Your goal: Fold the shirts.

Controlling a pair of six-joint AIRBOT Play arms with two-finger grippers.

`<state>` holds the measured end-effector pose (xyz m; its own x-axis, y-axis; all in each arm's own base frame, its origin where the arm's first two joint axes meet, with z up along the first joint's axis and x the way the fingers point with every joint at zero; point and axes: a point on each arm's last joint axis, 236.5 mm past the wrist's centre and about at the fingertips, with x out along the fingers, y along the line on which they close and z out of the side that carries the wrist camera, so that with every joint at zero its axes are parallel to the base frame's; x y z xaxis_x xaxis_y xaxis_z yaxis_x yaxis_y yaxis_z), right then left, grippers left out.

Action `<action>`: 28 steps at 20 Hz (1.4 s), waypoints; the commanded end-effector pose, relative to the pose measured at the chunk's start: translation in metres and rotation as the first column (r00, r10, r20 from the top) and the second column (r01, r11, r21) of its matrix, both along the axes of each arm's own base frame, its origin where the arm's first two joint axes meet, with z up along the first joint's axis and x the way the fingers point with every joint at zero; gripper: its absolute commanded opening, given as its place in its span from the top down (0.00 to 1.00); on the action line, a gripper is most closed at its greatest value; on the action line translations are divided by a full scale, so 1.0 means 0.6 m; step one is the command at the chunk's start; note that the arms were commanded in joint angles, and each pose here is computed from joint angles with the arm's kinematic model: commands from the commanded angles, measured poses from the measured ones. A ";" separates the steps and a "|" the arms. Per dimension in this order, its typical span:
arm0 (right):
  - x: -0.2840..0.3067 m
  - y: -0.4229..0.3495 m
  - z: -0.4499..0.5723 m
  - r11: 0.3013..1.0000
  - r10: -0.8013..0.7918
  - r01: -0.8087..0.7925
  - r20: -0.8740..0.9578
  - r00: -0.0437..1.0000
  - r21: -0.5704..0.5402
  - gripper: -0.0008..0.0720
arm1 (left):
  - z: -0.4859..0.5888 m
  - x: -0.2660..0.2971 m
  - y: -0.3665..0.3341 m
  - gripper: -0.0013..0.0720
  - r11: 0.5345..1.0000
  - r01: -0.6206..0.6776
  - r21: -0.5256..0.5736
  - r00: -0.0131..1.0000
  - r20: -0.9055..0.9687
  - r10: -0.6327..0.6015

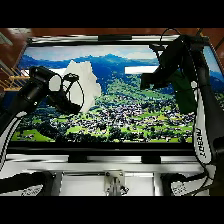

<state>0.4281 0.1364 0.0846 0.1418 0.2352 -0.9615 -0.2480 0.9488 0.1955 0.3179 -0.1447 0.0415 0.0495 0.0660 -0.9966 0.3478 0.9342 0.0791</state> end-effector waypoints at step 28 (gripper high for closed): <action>-0.076 -0.015 0.003 1.000 0.016 -0.018 -0.109 0.994 -0.025 0.12 | -0.050 0.021 -0.026 0.89 1.000 -0.018 -0.024 0.999 -0.026 0.018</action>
